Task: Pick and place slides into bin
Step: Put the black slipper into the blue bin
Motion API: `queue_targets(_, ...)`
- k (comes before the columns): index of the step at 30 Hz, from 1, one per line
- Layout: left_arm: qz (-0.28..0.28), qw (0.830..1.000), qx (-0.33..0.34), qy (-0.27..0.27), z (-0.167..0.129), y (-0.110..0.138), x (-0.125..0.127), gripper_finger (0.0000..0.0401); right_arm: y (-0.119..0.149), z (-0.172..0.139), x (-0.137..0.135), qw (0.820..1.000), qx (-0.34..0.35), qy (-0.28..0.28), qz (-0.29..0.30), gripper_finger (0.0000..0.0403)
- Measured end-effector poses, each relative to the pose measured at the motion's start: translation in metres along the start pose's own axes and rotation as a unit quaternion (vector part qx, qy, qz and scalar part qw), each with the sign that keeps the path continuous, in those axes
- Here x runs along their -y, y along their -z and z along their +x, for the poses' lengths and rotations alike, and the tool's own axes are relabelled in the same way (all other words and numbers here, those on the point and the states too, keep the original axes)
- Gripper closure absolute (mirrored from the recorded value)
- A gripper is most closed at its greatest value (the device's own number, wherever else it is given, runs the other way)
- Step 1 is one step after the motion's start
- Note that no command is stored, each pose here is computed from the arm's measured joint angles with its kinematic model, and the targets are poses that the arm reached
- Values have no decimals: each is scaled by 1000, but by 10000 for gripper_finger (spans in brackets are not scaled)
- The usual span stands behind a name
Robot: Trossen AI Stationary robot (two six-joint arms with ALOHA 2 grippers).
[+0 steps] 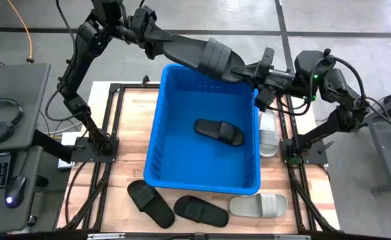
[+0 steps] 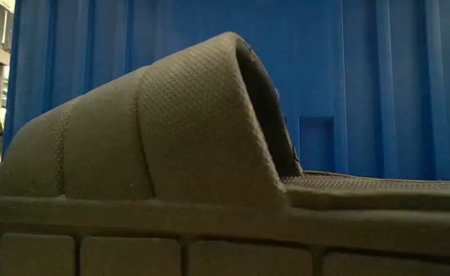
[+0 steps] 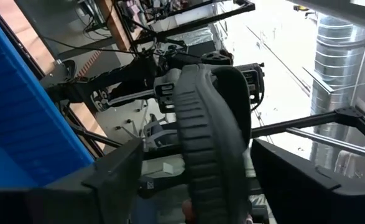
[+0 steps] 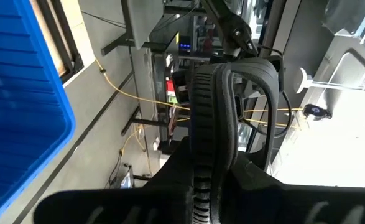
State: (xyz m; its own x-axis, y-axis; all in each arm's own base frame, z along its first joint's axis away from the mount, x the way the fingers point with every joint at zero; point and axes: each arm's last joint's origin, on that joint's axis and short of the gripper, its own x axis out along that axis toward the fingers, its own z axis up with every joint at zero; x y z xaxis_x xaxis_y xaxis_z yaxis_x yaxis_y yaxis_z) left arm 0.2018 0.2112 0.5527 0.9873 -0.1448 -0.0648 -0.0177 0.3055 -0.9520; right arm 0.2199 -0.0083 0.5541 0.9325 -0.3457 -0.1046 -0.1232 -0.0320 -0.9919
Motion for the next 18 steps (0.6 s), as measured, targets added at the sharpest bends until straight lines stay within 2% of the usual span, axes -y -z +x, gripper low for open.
queue_targets(11,-1,1000,2,-1,1,1,0,195,0,1,0,1000,2,-1,-1,398)
queue_targets(18,-5,1000,1,-1,3,2,1,280,0,1,0,1000,1,0,-1,398)
